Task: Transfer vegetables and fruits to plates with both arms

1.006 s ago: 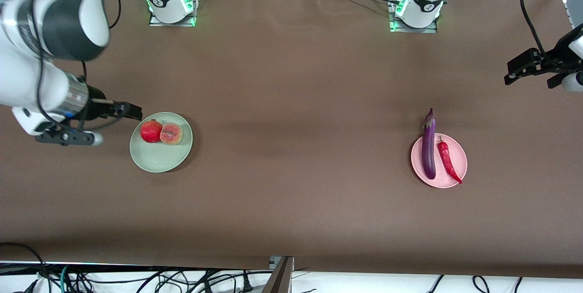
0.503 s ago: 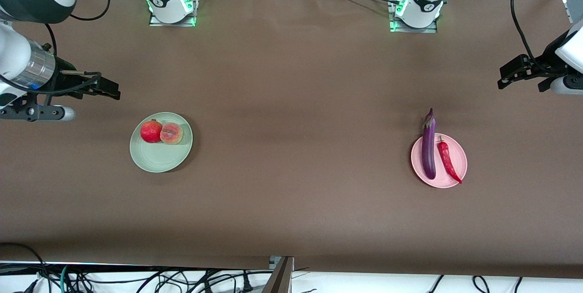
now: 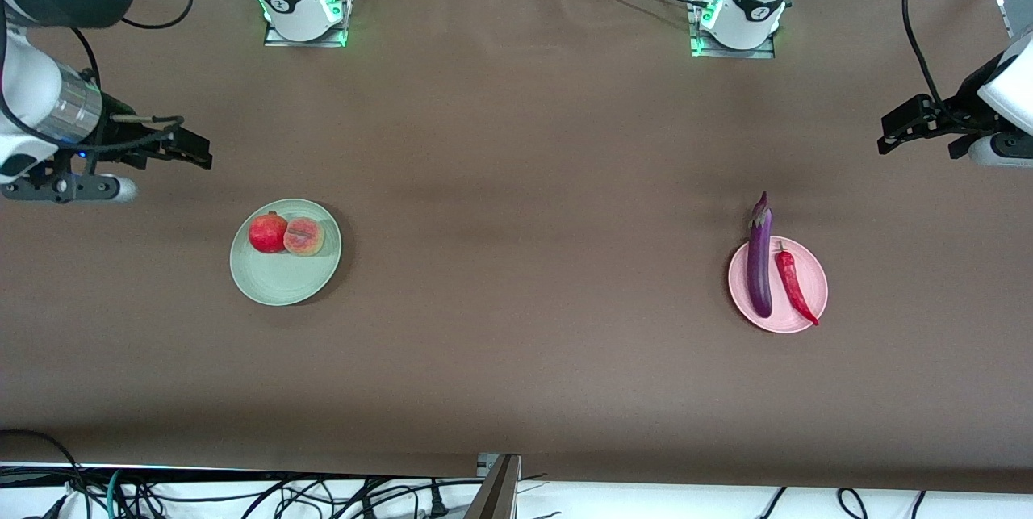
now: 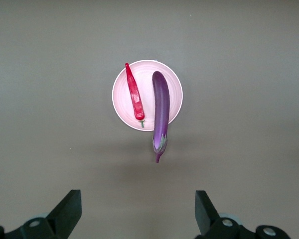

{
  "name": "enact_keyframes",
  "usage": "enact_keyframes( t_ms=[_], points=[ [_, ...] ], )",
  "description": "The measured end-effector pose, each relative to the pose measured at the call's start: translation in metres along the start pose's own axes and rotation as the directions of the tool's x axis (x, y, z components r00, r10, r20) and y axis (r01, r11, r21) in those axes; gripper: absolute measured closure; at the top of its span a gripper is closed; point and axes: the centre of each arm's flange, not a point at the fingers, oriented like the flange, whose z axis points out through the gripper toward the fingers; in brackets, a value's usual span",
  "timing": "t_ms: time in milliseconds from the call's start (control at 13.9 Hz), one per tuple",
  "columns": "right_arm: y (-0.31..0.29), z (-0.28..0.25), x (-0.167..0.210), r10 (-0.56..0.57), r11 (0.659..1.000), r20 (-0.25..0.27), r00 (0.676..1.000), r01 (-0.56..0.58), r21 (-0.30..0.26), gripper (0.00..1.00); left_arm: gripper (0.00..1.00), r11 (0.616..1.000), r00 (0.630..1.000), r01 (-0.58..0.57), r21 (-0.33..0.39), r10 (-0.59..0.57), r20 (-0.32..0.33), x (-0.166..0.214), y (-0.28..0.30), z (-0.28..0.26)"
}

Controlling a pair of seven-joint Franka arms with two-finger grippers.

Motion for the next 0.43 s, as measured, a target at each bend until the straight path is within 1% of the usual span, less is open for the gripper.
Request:
enact_keyframes(
  t_ms=[216, 287, 431],
  points=[
    [0.0, -0.02, -0.028, -0.01, 1.0, -0.036, 0.999, 0.011, 0.008, 0.0, 0.0, 1.0, 1.0, -0.001, 0.0, 0.001, 0.001, 0.0, 0.002, 0.001],
    [-0.002, -0.027, -0.032, -0.016, 1.0, -0.04, 0.999, 0.016, 0.005, 0.0, 0.0, 1.0, 1.0, -0.002, 0.0, 0.002, 0.001, 0.0, 0.002, 0.001],
    [-0.005, -0.037, -0.034, -0.022, 1.0, -0.033, 0.999, 0.022, -0.002, 0.0, 0.0, 1.0, 1.0, -0.002, 0.0, 0.002, 0.001, 0.0, 0.003, 0.001]
  ],
)
